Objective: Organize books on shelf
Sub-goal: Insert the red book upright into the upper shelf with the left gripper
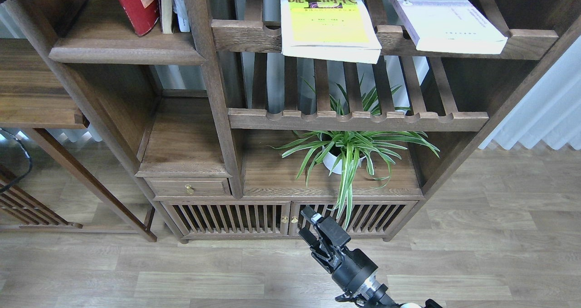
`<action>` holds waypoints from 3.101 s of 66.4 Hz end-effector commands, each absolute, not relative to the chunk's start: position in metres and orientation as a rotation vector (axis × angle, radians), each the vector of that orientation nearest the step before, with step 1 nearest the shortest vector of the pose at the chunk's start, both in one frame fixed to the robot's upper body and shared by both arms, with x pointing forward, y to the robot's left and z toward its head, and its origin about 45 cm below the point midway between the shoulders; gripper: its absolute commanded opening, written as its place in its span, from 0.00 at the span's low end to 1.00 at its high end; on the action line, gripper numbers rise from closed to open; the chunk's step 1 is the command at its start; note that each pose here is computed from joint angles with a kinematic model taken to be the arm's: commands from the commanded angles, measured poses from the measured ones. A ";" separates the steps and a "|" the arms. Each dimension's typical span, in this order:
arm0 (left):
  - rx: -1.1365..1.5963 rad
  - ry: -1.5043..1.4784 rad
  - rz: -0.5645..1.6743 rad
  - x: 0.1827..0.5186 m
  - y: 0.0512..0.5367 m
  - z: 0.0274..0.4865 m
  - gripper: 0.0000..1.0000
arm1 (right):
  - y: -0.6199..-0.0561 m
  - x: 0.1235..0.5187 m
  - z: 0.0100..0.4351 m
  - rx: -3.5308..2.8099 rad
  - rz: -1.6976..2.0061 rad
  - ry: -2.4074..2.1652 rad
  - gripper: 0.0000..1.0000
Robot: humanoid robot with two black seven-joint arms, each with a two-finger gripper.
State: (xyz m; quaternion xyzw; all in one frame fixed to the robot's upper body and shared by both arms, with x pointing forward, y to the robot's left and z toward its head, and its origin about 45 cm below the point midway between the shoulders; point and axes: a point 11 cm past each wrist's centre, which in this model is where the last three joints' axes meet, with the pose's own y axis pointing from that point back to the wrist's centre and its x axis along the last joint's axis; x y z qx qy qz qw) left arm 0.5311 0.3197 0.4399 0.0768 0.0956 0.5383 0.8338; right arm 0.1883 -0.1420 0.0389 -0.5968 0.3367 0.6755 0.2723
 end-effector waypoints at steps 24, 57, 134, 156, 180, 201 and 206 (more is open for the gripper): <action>0.180 0.206 1.147 0.532 0.321 0.436 0.00 | -0.141 0.190 0.042 -1.610 1.811 0.896 0.99; 0.238 0.170 1.161 0.536 0.315 0.443 0.00 | -0.140 0.190 0.044 -1.610 1.807 0.890 0.99; 0.205 0.165 1.092 0.541 0.275 0.452 0.45 | -0.141 0.190 0.043 -1.602 1.806 0.894 0.99; 0.199 0.150 1.085 0.541 0.271 0.459 0.59 | -0.141 0.189 0.043 -1.604 1.808 0.892 0.99; 0.198 0.152 1.070 0.542 0.263 0.458 0.63 | -0.142 0.190 0.043 -1.602 1.804 0.895 0.99; 0.198 0.141 1.067 0.541 0.262 0.461 0.85 | -0.142 0.191 0.044 -1.598 1.801 0.895 0.99; 0.196 0.132 1.063 0.540 0.262 0.465 0.89 | -0.142 0.191 0.044 -1.598 1.801 0.895 0.99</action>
